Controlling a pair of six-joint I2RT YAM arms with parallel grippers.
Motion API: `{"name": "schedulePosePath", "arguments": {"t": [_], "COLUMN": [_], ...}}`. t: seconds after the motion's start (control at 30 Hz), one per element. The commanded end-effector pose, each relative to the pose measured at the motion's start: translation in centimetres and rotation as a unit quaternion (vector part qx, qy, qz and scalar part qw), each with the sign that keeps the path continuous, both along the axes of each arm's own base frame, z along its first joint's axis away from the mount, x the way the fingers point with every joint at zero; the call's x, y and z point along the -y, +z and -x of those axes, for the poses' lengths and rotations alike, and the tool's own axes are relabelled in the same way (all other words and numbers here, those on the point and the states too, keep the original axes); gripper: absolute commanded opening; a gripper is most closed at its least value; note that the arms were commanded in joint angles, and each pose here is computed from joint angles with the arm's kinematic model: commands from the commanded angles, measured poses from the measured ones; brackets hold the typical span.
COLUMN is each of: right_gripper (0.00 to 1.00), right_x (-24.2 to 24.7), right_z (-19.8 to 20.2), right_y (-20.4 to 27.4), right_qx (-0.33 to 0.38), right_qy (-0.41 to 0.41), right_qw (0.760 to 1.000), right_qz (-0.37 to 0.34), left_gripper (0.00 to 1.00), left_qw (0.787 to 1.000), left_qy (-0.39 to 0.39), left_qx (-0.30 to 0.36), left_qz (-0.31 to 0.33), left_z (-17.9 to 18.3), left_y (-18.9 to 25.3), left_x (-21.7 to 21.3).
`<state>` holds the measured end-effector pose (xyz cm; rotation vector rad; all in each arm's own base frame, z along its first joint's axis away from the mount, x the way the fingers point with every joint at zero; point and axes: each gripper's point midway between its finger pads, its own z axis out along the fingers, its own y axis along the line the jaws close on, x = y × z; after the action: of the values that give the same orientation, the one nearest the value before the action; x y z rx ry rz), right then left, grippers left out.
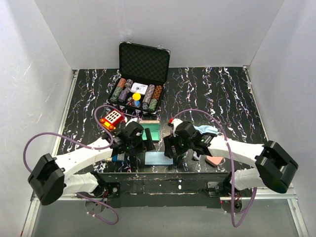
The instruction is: Organize the sunglasses
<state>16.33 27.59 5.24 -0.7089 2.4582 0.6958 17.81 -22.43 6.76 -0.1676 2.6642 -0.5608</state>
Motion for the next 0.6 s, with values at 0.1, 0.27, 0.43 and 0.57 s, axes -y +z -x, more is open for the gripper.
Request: {"name": "schedulePosePath", "arguments": {"t": [0.1,0.27,0.43,0.57], "right_gripper": [0.88,0.81,0.7,0.61], "right_x": [1.0,1.0,0.5,0.8], "right_z": [0.4,1.0,0.8,0.8], "right_y": [2.2,1.7,0.3,-1.5], "right_qx": [-0.037,-0.075,-0.085,-0.096], "right_qy": [-0.108,-0.178,-0.19,-0.199], "right_qw": [0.993,0.981,0.978,0.975], "right_qz": [-0.015,-0.034,-0.009,0.031], "left_gripper": [0.98,0.81,0.67,0.56], "left_qw": [0.998,0.998,0.997,0.996], "left_qy": [0.05,0.047,0.037,0.032], "left_qx": [-0.028,-0.051,-0.067,-0.081], "left_qz": [0.018,0.003,-0.01,-0.018], "left_z": [1.5,1.3,1.1,1.2], "left_y": [-0.8,-2.4,-3.8,-4.8], "left_x": [-1.2,-0.5,0.1,0.4]}}
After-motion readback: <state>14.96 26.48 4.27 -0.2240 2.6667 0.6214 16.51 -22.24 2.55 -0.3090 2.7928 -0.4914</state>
